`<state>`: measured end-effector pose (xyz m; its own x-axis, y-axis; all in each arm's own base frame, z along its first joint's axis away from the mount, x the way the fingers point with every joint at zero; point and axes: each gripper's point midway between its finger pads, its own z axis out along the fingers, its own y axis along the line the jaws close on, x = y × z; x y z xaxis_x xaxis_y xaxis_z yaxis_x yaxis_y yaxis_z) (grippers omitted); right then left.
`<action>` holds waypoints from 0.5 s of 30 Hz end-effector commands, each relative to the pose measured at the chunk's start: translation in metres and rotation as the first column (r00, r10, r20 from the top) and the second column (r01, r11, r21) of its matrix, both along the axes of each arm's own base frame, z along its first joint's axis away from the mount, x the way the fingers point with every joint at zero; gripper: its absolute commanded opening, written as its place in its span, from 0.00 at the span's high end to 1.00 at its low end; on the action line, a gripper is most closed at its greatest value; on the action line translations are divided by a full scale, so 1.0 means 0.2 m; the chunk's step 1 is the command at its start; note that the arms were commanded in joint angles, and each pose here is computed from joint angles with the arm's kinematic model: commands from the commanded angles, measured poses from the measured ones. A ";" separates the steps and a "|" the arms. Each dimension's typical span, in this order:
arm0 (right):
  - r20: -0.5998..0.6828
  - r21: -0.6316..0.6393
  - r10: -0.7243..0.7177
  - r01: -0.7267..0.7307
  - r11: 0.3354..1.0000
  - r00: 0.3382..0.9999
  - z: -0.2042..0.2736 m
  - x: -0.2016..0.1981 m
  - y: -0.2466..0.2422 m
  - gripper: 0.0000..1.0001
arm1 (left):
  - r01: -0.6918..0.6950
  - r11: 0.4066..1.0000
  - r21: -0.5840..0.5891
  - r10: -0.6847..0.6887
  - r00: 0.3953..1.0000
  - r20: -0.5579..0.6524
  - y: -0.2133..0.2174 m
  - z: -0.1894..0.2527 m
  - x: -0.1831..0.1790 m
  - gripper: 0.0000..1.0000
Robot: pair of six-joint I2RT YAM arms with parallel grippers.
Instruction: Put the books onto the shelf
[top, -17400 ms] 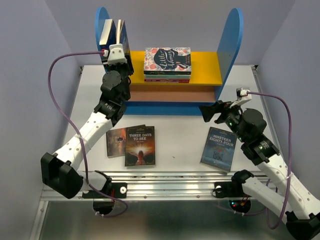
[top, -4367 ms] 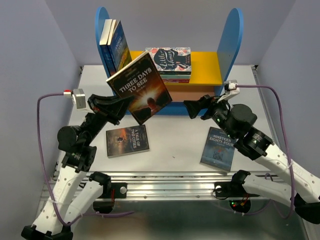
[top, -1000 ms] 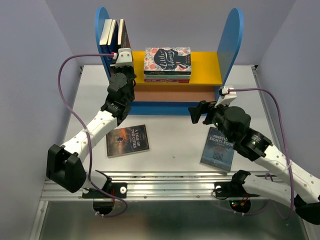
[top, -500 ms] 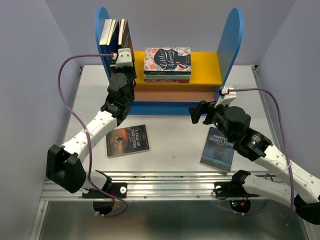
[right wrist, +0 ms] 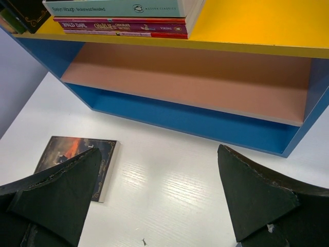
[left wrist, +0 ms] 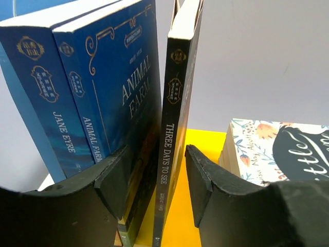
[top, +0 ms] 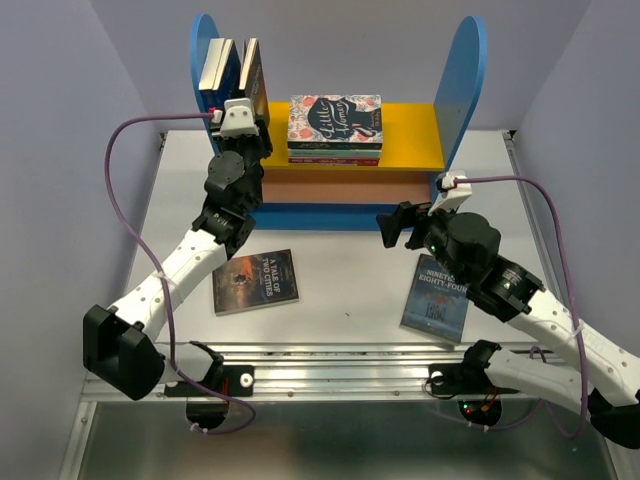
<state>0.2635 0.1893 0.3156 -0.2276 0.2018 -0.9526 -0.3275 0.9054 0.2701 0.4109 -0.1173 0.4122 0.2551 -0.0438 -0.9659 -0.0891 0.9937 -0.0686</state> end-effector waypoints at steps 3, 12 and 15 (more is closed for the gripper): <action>0.014 -0.004 0.014 -0.014 1.000 1.000 0.01 0.00 0.01 0.00 | 0.075 0.994 -0.080 -0.065 0.991 0.119 -0.01 0.20 -0.11 0.31; -0.003 -0.024 0.032 -0.032 0.999 0.999 -0.03 0.01 0.04 0.00 | 0.308 0.949 -0.070 -0.265 0.897 0.354 -0.06 0.65 -0.42 0.18; -0.006 -0.025 0.038 -0.038 0.999 0.999 -0.04 0.01 0.05 0.00 | 0.374 0.925 -0.066 -0.312 0.848 0.429 -0.06 0.79 -0.54 0.16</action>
<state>0.2654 0.1969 0.3065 -0.2530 0.1749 -0.9515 -0.3441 0.9030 0.2575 0.3508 -0.1319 0.4966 0.4254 -0.2066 -0.8811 0.1819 0.9733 -0.1403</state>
